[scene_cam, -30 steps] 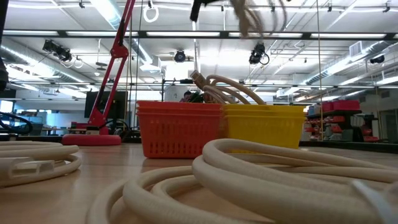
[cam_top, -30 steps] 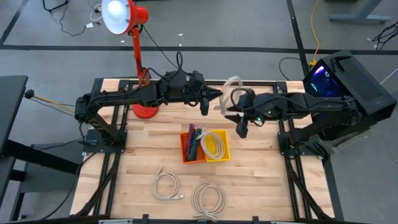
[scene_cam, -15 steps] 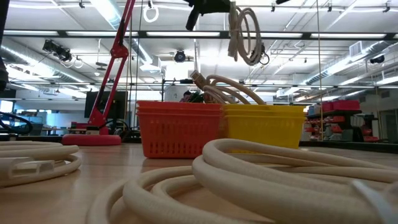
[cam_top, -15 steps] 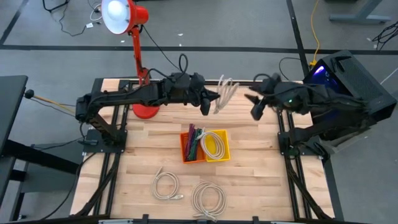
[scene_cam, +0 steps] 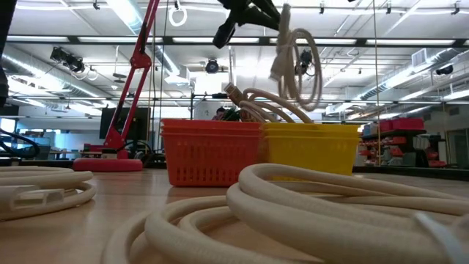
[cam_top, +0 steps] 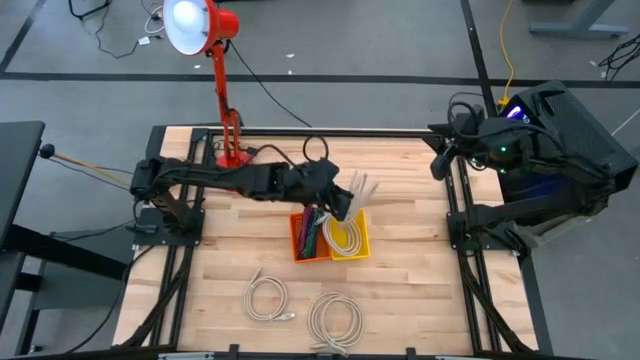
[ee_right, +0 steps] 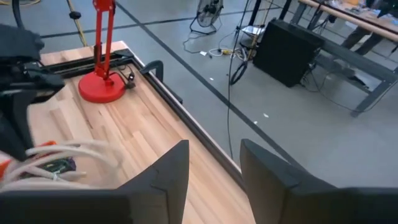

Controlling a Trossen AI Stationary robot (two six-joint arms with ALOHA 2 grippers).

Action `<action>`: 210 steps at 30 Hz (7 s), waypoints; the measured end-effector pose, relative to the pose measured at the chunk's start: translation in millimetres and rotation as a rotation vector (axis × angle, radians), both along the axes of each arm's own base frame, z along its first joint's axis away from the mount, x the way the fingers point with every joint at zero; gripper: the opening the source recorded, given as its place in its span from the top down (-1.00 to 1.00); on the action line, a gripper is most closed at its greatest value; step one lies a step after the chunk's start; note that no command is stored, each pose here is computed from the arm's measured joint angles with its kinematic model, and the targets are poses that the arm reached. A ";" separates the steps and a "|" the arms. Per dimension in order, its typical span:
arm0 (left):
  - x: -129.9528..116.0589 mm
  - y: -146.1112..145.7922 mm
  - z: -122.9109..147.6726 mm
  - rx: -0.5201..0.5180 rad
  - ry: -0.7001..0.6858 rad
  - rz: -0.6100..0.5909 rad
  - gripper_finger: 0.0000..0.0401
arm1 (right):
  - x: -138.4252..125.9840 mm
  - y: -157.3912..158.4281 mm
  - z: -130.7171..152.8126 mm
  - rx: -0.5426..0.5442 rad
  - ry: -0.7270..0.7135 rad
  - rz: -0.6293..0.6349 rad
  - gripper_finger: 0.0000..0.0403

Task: Pick & Place USB Port
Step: Put the light brown HDMI cable into the yellow bin

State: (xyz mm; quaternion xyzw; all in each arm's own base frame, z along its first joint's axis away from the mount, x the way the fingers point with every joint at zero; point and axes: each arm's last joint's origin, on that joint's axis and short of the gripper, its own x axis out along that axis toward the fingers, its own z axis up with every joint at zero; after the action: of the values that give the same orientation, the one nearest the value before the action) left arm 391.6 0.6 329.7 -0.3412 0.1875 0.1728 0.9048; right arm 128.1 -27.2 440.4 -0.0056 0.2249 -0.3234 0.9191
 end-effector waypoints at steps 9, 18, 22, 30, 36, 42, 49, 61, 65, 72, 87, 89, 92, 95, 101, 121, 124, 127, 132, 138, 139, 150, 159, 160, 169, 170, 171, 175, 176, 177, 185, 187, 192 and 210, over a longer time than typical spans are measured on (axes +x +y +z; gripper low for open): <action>3.8 -27.3 -10.3 -0.194 -0.053 0.237 0.95 | -4.3 0.4 -1.1 -0.065 0.075 0.041 0.29; 8.0 -73.0 -33.2 -0.380 -0.083 0.386 0.95 | -4.7 0.2 -0.9 -0.128 0.126 0.069 0.29; 8.1 -90.4 -46.9 -0.430 -0.087 0.465 0.95 | -4.7 0.3 -0.9 -0.137 0.134 0.075 0.29; 13.3 -105.0 -73.8 -0.500 -0.054 0.541 0.95 | -6.6 0.4 -2.8 -0.142 0.165 0.083 0.29; 18.0 -99.4 -70.9 -0.479 -0.084 0.523 0.95 | -13.7 1.3 -9.0 -0.102 0.224 0.082 0.29; 13.1 -95.5 -76.0 -0.507 0.034 0.499 0.91 | -28.2 3.1 -17.2 -0.003 0.273 0.046 0.29; 7.7 -95.9 -80.7 -0.503 0.127 0.484 0.73 | -60.1 6.6 -13.4 0.068 0.149 0.014 0.29; -4.6 -82.2 -49.2 -0.361 0.049 0.485 0.70 | -38.9 10.6 -65.0 0.250 0.132 0.159 0.37; -9.5 -71.4 -33.0 -0.303 0.023 0.457 0.70 | -14.3 13.9 -85.7 0.349 0.047 0.318 0.37; -22.6 -58.9 -18.9 -0.126 0.184 0.192 0.74 | 20.2 25.9 -93.9 0.443 -0.131 0.533 0.37; -93.8 -43.3 6.2 0.221 0.587 -0.038 0.75 | 86.4 91.0 -140.6 0.747 -0.287 0.544 0.54; -105.2 -46.9 14.4 0.275 0.589 -0.067 0.75 | 92.7 111.1 -149.3 0.783 -0.308 0.493 0.57; -124.2 -53.9 27.2 0.335 0.578 -0.105 0.75 | 100.2 144.4 -169.1 0.846 -0.297 0.422 0.63; -141.2 -60.4 39.8 0.383 0.536 -0.126 0.75 | 108.9 177.8 -185.8 0.906 -0.316 0.381 0.70; -166.3 -74.6 38.3 0.414 0.517 -0.203 0.75 | 137.3 237.1 -213.7 0.984 -0.257 0.314 0.80; -172.1 -93.5 24.3 0.346 0.416 -0.237 0.75 | 156.7 247.9 -293.2 1.062 0.241 0.091 0.40; -172.1 -93.5 24.4 0.346 0.415 -0.237 0.75 | 161.8 246.1 -302.4 1.068 0.257 0.087 0.28; -172.1 -93.5 24.4 0.347 0.415 -0.237 0.75 | 166.1 244.8 -306.7 1.086 0.258 0.086 0.20; -172.0 -93.5 24.3 0.349 0.416 -0.236 0.75 | 171.2 244.0 -317.0 1.093 0.261 0.074 0.17; -172.3 -93.4 24.1 0.351 0.421 -0.239 0.75 | 173.6 237.1 -328.9 1.079 0.322 0.034 0.76; -172.4 -93.3 24.0 0.351 0.422 -0.239 0.75 | 174.1 236.6 -329.0 1.070 0.331 0.052 0.87; -172.3 -93.1 24.1 0.357 0.420 -0.232 0.75 | 177.5 231.3 -297.9 0.984 0.365 0.080 0.98; -171.8 -92.7 24.6 0.365 0.414 -0.226 0.75 | 177.9 226.4 -203.7 0.872 0.298 0.110 0.98; -171.8 -92.8 24.6 0.365 0.414 -0.226 0.75 | 176.7 224.8 -190.7 0.862 0.266 0.115 0.98; -166.8 -95.7 28.7 0.342 0.348 -0.245 0.75 | 141.0 186.7 -83.7 0.581 0.148 0.022 0.99; -165.0 -96.7 30.4 0.347 0.325 -0.254 0.75 | 136.3 180.2 -75.4 0.554 0.151 0.004 0.99; -162.9 -97.8 32.5 0.346 0.296 -0.261 0.75 | 132.0 174.0 -68.0 0.526 0.157 -0.011 0.99; -152.9 -99.6 47.9 0.365 0.122 -0.290 0.75 | 122.7 150.0 -43.5 0.428 0.142 -0.047 0.99; -149.2 -98.8 53.6 0.383 0.066 -0.292 0.75 | 122.3 144.5 -39.6 0.405 0.140 -0.048 0.99; -145.8 -97.4 58.7 0.402 0.016 -0.298 0.75 | 122.8 138.0 -36.0 0.382 0.139 -0.048 0.99; -130.3 -75.8 81.0 0.374 -0.208 -0.307 0.75 | 115.8 85.4 -15.7 0.221 0.131 -0.115 0.99; -128.6 -69.7 81.1 0.376 -0.204 -0.282 0.75 | 109.7 75.0 -7.5 0.202 0.106 -0.116 0.99; -124.1 -49.3 81.0 0.370 -0.190 -0.198 0.75 | 95.9 64.5 16.9 0.175 -0.036 -0.069 0.99; -116.5 17.1 105.5 0.332 -0.438 -0.062 0.75 | 85.4 68.5 34.8 0.085 -0.086 0.053 1.00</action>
State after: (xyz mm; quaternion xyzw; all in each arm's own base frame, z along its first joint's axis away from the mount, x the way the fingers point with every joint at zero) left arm 275.1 17.8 435.2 -0.2117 -0.0333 0.0954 0.9721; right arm 213.6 41.3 475.2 0.0412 0.1983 -0.2890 0.9356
